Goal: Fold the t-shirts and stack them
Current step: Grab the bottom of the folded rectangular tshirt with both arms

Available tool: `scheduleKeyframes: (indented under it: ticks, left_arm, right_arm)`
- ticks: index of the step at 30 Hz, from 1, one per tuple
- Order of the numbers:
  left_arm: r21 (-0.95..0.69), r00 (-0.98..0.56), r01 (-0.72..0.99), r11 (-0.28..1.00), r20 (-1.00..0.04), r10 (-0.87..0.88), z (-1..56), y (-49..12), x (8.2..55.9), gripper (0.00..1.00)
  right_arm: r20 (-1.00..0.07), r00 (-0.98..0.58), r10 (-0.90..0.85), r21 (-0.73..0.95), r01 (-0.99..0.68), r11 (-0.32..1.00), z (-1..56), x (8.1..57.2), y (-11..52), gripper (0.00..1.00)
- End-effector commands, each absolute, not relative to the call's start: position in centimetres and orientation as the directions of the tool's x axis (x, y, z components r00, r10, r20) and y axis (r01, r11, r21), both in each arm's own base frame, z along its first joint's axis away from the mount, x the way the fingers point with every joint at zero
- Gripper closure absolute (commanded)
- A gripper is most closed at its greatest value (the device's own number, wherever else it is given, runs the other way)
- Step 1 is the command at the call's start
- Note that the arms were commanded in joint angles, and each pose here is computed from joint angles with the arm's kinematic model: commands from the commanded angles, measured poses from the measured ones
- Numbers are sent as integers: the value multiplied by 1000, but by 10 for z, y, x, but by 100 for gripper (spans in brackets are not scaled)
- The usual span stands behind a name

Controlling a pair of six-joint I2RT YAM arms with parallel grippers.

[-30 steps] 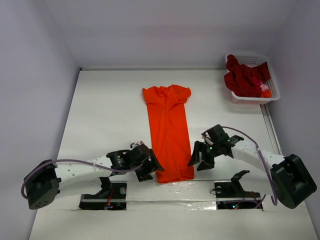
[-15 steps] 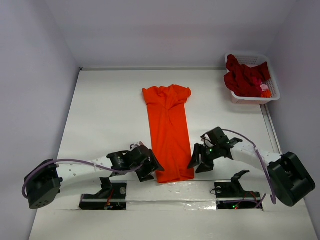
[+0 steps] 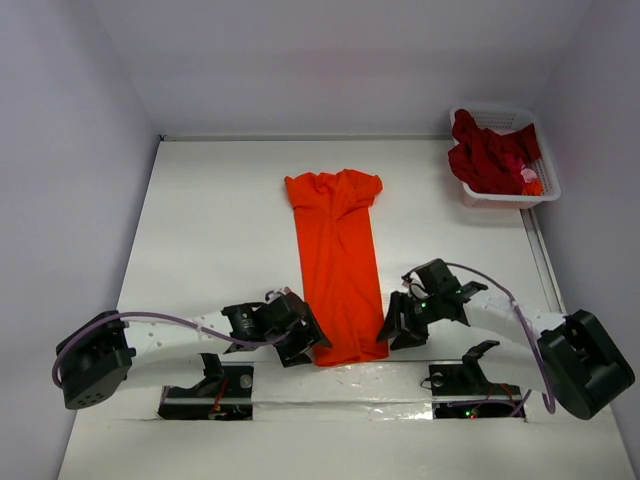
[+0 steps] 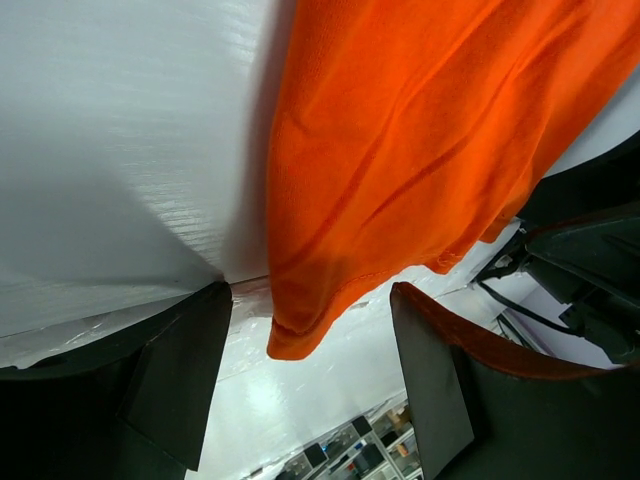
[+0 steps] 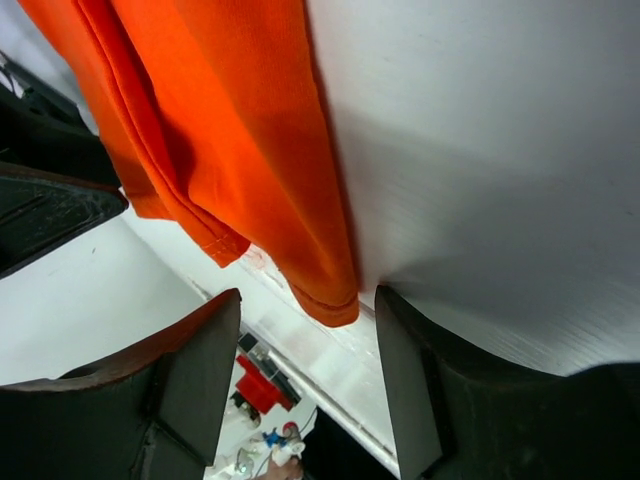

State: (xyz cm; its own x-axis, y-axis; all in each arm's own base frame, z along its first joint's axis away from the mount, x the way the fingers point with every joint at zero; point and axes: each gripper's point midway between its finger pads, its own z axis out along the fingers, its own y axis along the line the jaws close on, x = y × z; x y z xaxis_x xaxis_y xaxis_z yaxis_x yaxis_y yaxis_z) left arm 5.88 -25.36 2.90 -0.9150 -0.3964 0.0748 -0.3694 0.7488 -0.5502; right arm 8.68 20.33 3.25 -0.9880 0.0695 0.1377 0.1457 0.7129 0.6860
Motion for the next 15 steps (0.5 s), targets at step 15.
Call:
scheduleKeyframes:
  ticks: [15]
  left_arm:
    - [-544, -905, -386, 745, 70, -419, 30, -249, 59, 37]
  right_arm:
    - [161, -985, 65, 617, 152, 772, 14, 68, 183, 45]
